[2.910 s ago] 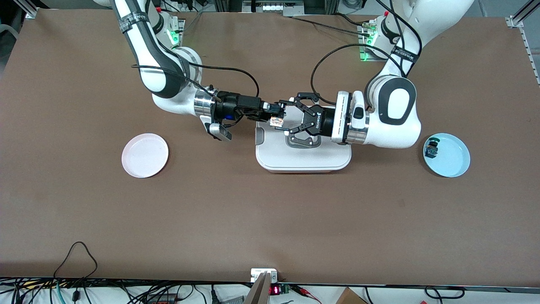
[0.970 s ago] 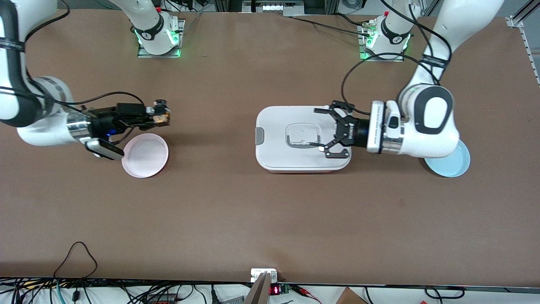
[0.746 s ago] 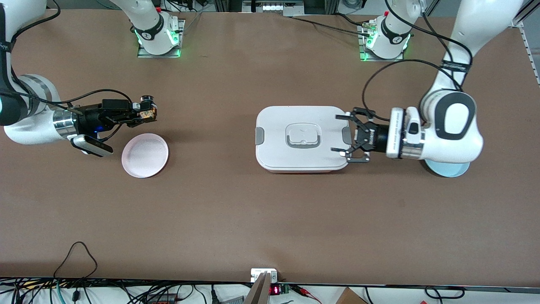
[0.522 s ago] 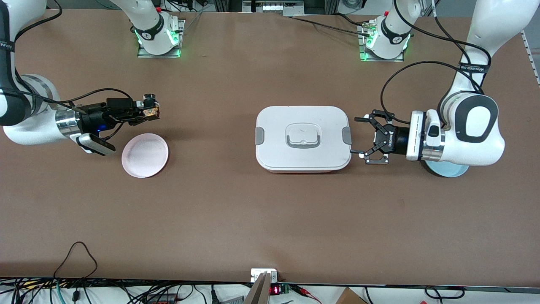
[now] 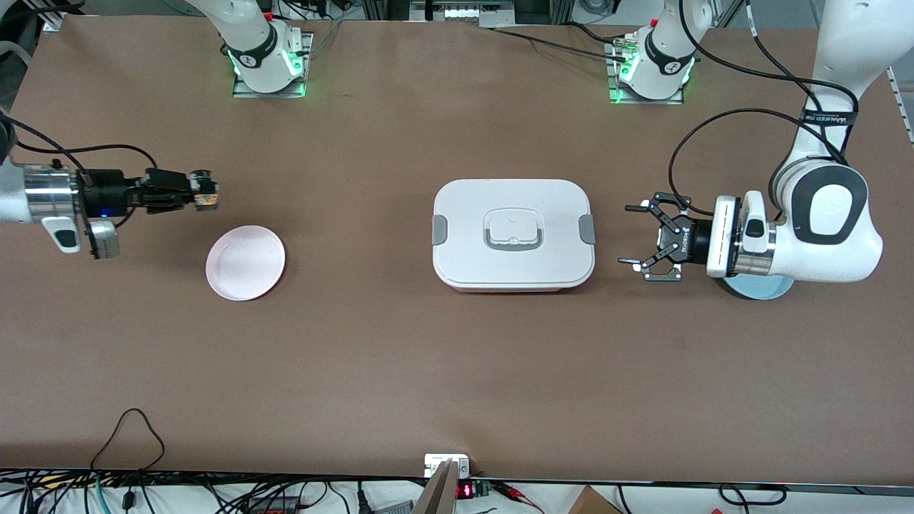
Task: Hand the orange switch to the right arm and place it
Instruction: 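Pull the right gripper back with the switch while the left gripper withdraws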
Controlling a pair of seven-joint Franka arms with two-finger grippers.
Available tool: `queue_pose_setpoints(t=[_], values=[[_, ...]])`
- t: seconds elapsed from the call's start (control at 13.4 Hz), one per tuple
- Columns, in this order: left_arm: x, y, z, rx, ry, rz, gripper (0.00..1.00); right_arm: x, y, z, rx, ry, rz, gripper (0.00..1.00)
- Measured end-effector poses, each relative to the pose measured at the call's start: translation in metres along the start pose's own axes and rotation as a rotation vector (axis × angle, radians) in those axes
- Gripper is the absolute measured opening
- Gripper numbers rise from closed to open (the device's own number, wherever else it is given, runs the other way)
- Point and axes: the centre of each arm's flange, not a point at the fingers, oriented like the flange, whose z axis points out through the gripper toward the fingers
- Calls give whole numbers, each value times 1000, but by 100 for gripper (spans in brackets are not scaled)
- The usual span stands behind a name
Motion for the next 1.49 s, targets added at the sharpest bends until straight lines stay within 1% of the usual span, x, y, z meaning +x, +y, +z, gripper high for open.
queue_pose_setpoints(t=[0.15,0.22,0.37,0.45,0.52,0.6,0.75,0.9,1.04,1.19,1.34,1.49], values=[[-3,1,-2,-12,-59,-84,100,-4,-14,-24,-185,-15,45,34],[-2,1,-5,-14,-94,-126,100,-5,-27,-32,-293,-17,70,34],[1,0,-14,-6,-172,-204,100,-5,-69,-39,-528,2,105,34],[5,0,-18,2,-198,-237,100,-6,-93,-37,-622,15,104,34],[8,-1,-21,11,-227,-270,100,-7,-113,-34,-680,26,98,34],[12,-1,-25,22,-265,-307,100,-9,-126,-33,-709,37,91,34],[21,-2,-33,49,-348,-367,100,-12,-131,-37,-723,52,83,34],[36,-3,-38,84,-430,-403,100,-12,-129,-38,-731,53,84,34],[49,-4,-36,111,-493,-450,100,-11,-129,-38,-737,57,83,34],[55,-4,-31,146,-544,-544,100,-9,-124,-34,-752,63,78,34],[60,-5,-33,207,-603,-652,100,-8,-121,-22,-789,67,55,34],[61,-5,-42,283,-670,-749,100,-9,-125,-5,-819,55,17,34]])
